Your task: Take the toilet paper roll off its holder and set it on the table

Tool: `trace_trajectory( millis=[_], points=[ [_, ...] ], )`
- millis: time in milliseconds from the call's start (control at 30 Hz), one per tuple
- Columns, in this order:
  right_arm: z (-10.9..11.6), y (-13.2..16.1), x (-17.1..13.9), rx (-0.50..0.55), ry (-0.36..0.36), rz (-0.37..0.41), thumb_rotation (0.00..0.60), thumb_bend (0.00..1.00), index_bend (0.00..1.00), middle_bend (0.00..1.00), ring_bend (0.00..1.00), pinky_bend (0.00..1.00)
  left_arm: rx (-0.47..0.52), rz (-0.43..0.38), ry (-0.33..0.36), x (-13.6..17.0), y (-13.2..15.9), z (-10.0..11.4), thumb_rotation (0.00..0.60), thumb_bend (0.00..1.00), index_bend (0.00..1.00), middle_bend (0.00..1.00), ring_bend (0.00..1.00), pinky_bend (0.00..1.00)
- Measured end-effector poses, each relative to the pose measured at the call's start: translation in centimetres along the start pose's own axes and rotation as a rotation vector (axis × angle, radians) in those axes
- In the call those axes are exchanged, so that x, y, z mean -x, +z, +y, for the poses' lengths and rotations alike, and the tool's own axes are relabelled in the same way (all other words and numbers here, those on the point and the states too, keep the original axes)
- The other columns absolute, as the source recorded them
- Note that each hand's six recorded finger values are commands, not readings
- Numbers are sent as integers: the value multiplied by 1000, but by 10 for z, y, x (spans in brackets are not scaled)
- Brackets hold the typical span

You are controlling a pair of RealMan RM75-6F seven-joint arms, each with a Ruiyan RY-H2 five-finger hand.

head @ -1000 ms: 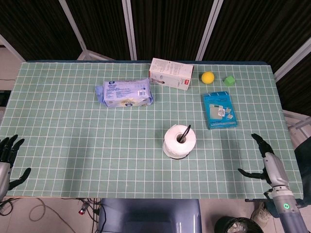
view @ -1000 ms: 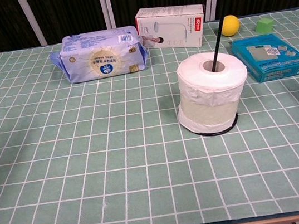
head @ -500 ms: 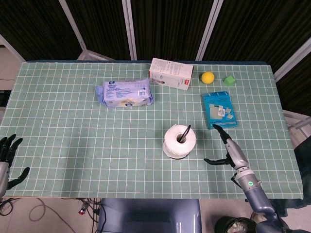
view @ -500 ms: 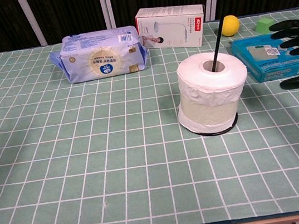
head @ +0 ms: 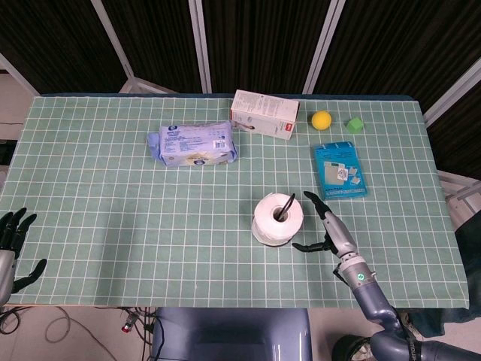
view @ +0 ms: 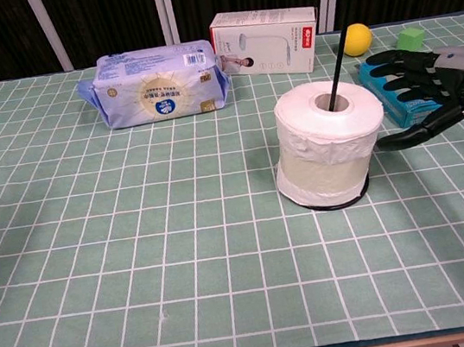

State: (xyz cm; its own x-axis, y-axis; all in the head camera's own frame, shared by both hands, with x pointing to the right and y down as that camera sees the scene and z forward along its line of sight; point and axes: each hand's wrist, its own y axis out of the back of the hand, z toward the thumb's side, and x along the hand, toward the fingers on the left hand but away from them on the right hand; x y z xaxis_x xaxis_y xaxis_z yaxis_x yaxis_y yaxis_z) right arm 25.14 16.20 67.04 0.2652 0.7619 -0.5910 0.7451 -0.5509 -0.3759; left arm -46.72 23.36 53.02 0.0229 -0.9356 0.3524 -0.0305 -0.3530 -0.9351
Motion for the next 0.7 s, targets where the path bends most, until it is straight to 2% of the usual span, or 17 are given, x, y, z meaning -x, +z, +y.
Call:
trace_trajectory(
  millis=[700],
  points=[
    [-31, -5, 22, 50, 37, -32, 600, 0, 0, 0, 0, 0, -2, 3, -10, -3, -1, -3, 600, 246, 94, 0, 0, 8]
  ],
)
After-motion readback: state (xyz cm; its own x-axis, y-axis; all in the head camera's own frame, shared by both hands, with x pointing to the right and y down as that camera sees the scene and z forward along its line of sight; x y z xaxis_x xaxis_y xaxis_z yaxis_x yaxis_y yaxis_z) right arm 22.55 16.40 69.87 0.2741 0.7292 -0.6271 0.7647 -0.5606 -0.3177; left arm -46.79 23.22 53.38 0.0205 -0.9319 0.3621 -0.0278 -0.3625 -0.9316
